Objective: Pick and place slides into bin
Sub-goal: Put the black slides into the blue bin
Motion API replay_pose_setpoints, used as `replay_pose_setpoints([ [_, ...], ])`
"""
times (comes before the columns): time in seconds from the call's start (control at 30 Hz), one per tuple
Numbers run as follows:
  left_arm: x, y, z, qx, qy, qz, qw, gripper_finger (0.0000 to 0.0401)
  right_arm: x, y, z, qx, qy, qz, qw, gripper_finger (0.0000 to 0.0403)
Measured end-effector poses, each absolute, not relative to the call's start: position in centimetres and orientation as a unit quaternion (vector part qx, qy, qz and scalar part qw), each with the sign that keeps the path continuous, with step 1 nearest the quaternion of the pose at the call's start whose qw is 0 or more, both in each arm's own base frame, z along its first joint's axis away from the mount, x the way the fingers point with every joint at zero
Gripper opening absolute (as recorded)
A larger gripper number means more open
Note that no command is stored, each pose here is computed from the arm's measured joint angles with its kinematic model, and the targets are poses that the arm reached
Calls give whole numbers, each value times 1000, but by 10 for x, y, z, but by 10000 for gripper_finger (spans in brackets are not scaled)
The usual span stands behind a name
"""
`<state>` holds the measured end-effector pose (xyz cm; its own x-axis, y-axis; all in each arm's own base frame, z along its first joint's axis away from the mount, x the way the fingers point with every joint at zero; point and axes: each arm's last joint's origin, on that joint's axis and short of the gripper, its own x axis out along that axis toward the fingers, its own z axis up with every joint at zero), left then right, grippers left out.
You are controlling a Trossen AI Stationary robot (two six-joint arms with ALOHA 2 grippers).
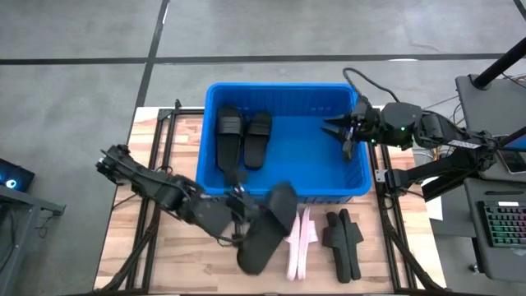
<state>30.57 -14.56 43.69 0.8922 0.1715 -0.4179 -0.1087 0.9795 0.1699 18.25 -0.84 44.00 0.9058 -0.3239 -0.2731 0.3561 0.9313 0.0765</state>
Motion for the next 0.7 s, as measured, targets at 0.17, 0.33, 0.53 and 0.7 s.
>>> replay_pose_setpoints([
  [0.17,293,-117,449,147,208,184,949,0,189,-6,449,75,80,-155,982,126],
  [0.33,298,-88,450,176,206,302,914,0,198,-1,449,72,75,-122,987,171],
  [0.53,305,-57,450,191,218,370,882,0,222,16,436,22,109,-80,991,239],
  [0.7,308,-46,447,186,227,376,879,0,244,26,430,-54,105,-102,988,272],
])
